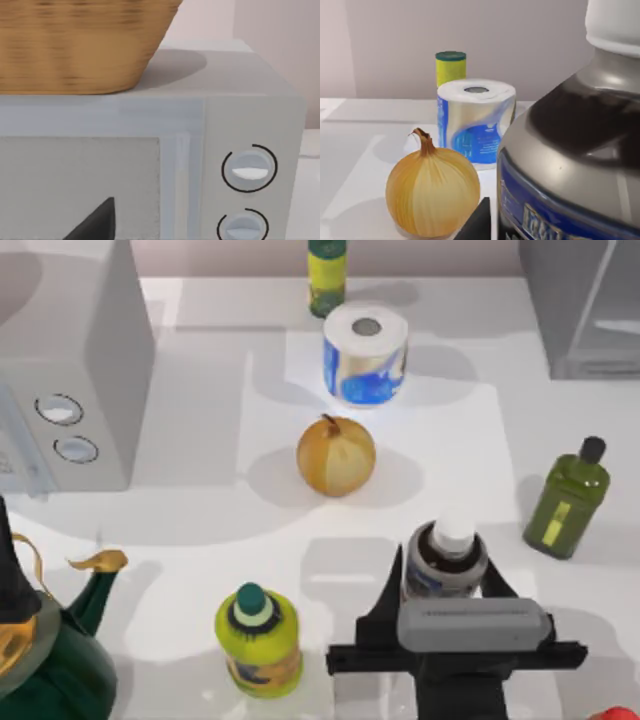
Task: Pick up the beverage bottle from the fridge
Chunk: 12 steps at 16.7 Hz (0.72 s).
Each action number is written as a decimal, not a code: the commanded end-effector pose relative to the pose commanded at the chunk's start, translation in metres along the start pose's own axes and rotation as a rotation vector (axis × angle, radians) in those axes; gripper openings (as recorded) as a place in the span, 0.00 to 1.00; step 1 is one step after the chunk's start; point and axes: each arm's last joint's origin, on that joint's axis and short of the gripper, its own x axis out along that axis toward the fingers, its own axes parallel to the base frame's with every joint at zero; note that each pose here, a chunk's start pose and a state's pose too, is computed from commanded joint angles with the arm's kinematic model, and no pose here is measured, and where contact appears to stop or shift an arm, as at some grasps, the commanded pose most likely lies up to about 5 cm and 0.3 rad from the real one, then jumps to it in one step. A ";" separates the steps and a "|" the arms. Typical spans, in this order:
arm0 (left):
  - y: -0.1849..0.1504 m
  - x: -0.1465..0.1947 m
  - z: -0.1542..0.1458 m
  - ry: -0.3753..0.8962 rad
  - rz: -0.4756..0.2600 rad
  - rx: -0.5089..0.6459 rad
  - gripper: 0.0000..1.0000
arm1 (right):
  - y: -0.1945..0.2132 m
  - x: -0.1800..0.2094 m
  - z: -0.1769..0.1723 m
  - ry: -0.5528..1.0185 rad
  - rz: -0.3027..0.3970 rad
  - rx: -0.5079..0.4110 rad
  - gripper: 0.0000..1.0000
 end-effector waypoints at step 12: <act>0.000 0.000 0.000 0.000 0.000 0.000 1.00 | 0.000 0.000 0.000 0.000 0.000 0.000 0.90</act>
